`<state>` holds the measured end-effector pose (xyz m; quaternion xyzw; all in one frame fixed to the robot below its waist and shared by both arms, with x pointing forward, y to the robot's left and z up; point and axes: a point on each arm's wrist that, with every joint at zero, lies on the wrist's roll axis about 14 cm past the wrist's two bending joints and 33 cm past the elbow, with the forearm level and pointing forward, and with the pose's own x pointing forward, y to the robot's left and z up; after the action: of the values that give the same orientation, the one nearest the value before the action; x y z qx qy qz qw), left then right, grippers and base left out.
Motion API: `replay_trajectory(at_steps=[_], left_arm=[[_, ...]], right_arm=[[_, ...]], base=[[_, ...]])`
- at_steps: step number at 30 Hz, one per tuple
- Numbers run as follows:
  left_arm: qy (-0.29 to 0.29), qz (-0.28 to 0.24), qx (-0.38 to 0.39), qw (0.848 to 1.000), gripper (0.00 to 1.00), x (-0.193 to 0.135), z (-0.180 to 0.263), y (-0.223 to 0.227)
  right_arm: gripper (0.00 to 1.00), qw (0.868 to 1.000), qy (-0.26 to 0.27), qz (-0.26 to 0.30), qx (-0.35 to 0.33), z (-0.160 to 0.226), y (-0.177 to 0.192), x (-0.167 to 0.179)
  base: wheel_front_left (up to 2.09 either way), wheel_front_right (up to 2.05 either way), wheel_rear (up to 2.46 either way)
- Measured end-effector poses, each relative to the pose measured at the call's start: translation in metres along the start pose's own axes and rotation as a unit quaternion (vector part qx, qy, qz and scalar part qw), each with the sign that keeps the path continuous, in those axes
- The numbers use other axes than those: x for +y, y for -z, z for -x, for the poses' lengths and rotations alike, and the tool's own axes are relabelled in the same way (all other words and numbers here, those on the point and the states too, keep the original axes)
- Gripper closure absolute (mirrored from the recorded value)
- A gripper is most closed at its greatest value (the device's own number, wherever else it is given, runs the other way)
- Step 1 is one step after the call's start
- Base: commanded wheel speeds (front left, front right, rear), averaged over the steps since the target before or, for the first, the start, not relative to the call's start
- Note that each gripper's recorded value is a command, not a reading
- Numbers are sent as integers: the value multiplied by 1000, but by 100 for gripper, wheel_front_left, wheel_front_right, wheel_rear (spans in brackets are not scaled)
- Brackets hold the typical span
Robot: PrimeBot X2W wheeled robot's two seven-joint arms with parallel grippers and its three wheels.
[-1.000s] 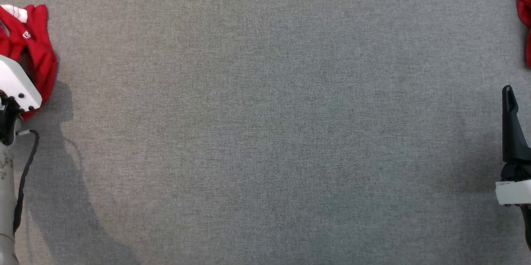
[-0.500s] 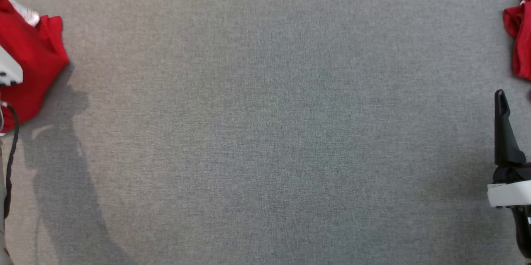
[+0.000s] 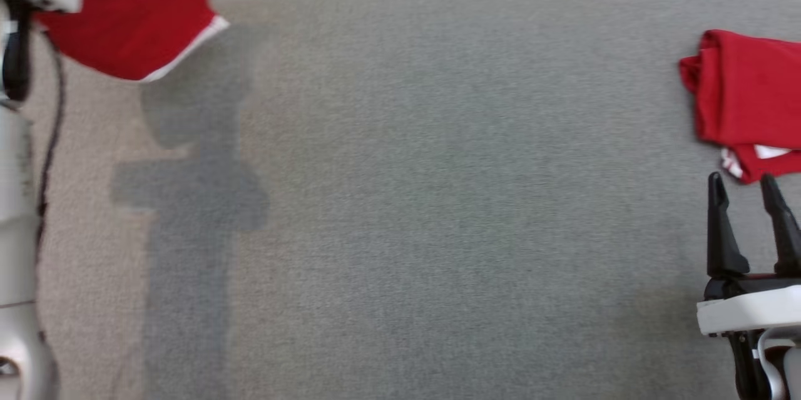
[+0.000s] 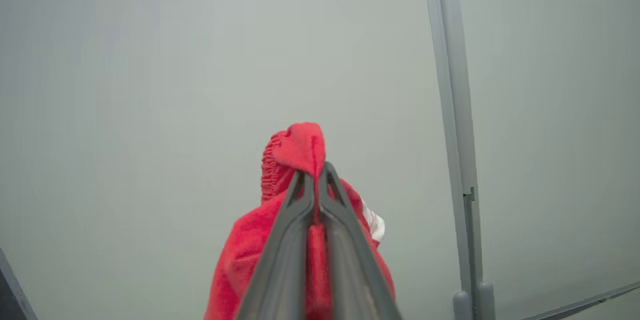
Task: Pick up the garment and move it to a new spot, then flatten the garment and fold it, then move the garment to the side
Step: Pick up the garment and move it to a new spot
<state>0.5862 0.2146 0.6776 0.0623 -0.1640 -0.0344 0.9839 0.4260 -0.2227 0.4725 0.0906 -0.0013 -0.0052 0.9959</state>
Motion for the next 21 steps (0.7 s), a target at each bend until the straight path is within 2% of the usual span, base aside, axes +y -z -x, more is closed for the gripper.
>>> replay_trajectory(at_steps=[7,13,18,21], left_arm=[[122,42,-50,990,100,-112,-14,-52],[227,105,-77,965,100,-215,1,-86],[292,138,-73,944,100,-273,25,-93],[314,157,-59,934,100,-295,41,-84]], right_arm=[[0,999,49,-15,-13,27,-10,-23],[0,995,97,-19,-28,56,-21,-48],[0,992,122,-21,-37,76,-27,-60],[0,990,130,-20,-43,81,-32,-65]], base=[[0,0,0],[0,0,0],[0,0,0],[0,0,0]])
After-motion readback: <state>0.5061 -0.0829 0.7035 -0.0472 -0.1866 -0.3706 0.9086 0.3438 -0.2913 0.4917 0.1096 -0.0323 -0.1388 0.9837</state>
